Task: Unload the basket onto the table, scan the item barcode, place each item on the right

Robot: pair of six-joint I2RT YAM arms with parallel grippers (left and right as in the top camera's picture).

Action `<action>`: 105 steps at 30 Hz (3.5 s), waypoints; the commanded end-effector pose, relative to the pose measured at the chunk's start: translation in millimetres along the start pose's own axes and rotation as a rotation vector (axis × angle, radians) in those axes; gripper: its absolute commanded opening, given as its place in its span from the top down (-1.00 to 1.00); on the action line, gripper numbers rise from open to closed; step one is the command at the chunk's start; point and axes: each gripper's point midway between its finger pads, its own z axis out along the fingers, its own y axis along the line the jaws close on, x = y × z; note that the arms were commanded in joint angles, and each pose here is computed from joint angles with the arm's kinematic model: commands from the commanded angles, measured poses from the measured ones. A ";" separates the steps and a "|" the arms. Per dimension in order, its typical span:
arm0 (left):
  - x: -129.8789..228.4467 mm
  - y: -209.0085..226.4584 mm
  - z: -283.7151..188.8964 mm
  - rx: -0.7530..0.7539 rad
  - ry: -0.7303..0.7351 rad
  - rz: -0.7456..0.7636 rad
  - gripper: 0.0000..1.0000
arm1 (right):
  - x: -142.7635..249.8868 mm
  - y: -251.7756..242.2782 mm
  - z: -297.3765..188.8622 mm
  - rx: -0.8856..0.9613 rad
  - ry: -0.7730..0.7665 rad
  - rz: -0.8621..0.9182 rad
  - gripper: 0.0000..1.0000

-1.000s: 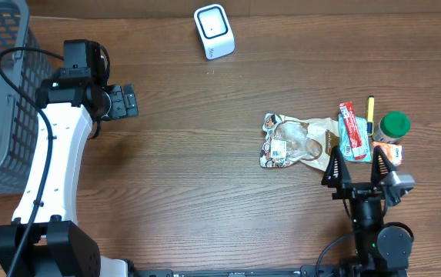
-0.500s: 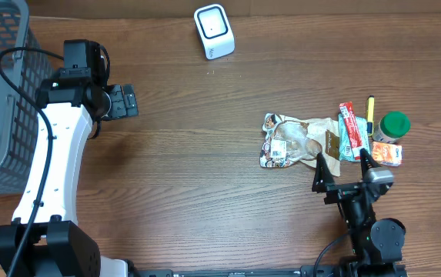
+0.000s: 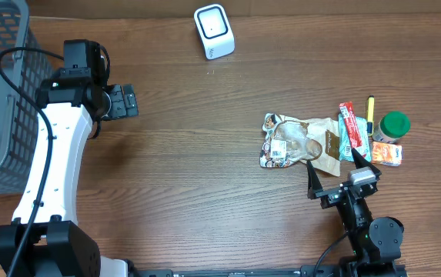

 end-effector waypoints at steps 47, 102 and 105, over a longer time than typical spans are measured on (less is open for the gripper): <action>-0.4 1.1 2.9 -0.002 0.006 0.004 -0.99 | 4.4 -14.4 -0.7 0.084 0.003 0.127 -1.00; 133.4 52.5 -245.3 0.139 -0.814 -0.087 -1.00 | 4.4 -14.4 -0.7 0.084 0.003 0.127 -1.00; 130.5 50.4 -239.2 0.166 -0.909 -0.104 -0.99 | 4.4 -14.4 -0.7 0.084 0.003 0.127 -1.00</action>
